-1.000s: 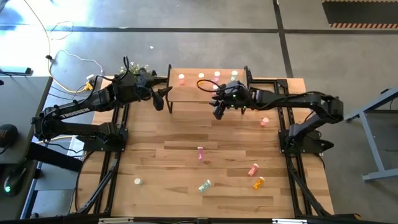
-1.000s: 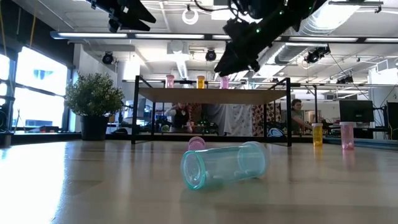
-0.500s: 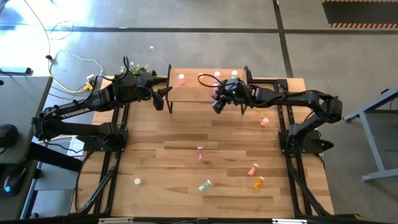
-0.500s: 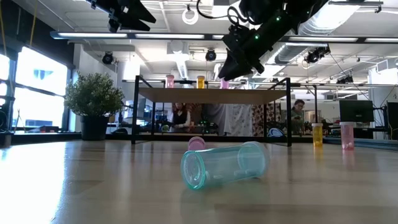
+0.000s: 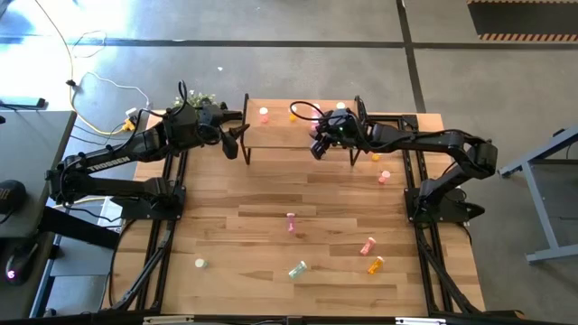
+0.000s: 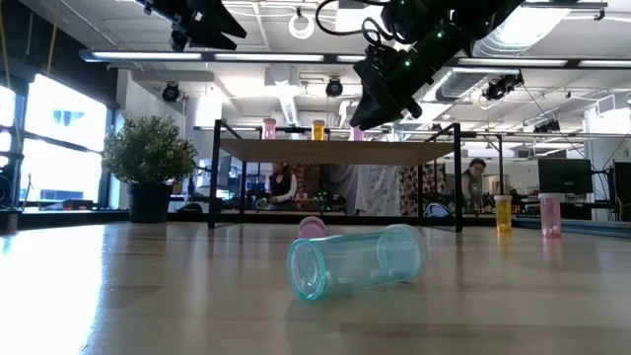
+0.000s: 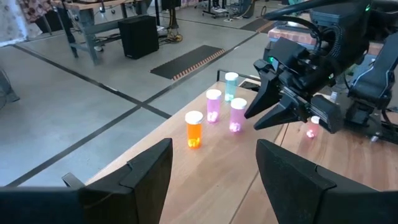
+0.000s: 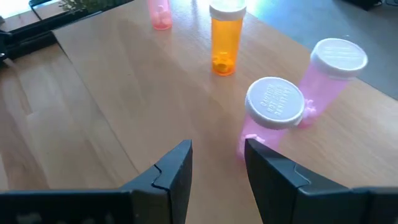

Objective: Pick and place medicine bottles onto shelf by color
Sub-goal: Put the bottom purple pill bottle on the shelf aligned with the other purple pill bottle, then put the left blue pill bottle on the shelf aligned with the other blue pill bottle

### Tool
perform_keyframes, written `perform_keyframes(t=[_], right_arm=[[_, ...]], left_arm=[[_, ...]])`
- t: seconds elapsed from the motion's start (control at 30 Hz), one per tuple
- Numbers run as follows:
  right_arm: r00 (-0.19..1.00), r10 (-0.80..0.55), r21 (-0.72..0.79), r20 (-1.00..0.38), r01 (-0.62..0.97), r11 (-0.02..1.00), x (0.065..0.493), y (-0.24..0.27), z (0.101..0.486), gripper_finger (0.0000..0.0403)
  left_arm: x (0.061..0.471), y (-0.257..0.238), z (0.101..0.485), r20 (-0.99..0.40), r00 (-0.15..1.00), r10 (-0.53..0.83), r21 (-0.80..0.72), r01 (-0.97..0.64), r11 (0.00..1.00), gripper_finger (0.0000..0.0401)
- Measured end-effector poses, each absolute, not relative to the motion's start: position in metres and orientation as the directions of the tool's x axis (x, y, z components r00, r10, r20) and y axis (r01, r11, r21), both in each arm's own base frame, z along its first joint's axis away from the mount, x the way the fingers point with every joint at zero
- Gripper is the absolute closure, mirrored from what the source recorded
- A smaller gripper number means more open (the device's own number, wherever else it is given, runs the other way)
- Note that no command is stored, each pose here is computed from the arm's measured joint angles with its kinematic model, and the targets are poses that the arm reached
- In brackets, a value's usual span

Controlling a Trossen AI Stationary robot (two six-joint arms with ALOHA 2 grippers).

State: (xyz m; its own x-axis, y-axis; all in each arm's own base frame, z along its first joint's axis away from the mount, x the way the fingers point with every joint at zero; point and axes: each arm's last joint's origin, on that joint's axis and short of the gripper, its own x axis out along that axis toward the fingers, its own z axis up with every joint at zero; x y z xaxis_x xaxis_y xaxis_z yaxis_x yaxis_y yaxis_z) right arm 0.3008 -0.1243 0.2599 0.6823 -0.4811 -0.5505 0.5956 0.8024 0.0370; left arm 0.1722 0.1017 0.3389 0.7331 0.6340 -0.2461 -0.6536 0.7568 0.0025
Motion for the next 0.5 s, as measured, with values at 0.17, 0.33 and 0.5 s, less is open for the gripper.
perform_keyframes(t=[0.17, 0.33, 0.5], right_arm=[[0.713, -0.445, 0.105, -0.542, 0.583, 0.806, 0.300, -0.117, 0.266, 0.0266], [0.717, -0.445, 0.176, -0.536, 0.611, 0.772, 0.288, -0.098, 0.283, 0.0266], [0.695, -0.487, 0.261, -0.529, 0.680, 0.686, 0.270, -0.084, 0.300, 0.0266]], left_arm=[[0.172, 0.102, 0.339, -0.247, 0.736, 0.630, 0.002, -0.650, 0.760, 0.0178], [0.172, 0.100, 0.335, -0.289, 0.754, 0.590, 0.015, -0.613, 0.790, 0.0178], [0.172, 0.097, 0.329, -0.353, 0.788, 0.505, 0.008, -0.537, 0.844, 0.0178]])
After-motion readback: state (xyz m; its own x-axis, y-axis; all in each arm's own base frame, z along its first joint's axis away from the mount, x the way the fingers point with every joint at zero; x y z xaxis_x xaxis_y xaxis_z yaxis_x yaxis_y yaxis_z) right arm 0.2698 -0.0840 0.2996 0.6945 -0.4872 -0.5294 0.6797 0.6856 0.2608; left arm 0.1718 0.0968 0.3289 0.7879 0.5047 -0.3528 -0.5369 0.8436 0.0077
